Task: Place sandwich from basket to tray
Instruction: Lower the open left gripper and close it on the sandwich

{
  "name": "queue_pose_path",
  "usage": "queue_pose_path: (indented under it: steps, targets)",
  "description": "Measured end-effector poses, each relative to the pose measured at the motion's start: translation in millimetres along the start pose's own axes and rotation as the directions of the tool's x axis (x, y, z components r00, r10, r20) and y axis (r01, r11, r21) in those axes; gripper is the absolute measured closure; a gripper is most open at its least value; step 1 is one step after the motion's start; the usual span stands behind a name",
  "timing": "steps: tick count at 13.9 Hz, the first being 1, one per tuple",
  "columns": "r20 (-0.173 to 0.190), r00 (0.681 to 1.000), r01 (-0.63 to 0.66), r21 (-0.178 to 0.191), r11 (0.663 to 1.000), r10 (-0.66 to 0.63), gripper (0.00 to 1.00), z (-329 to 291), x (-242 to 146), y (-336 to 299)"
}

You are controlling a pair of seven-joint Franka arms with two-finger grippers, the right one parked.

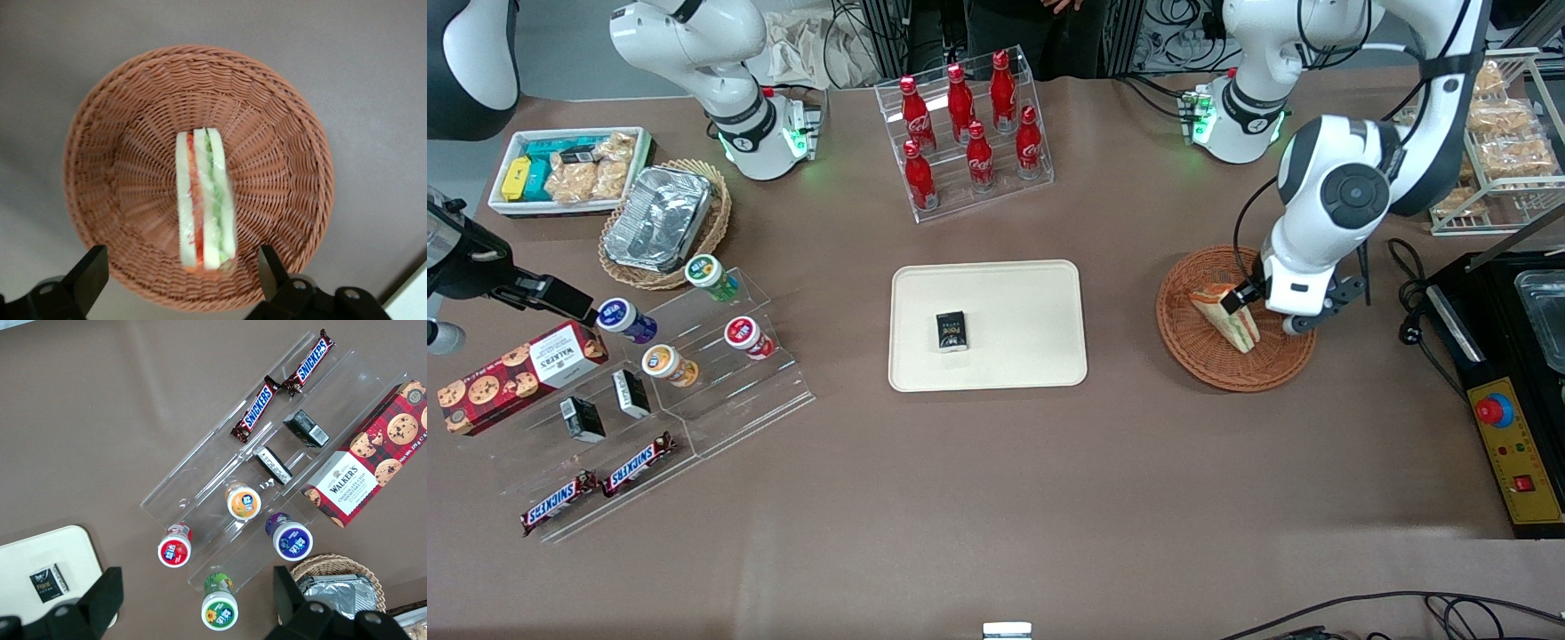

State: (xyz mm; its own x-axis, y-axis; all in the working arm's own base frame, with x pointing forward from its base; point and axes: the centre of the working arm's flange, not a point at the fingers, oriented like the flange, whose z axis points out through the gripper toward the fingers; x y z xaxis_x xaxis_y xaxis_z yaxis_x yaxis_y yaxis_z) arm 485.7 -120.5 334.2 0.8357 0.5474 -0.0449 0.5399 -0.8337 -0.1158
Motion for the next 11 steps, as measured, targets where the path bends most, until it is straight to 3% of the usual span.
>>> queue_pose_path:
  steps: [11]
  targets:
    - [0.027, 0.999, 0.023, 0.003, 1.000, -0.023, 0.00, 78.5, -10.5, 8.4]
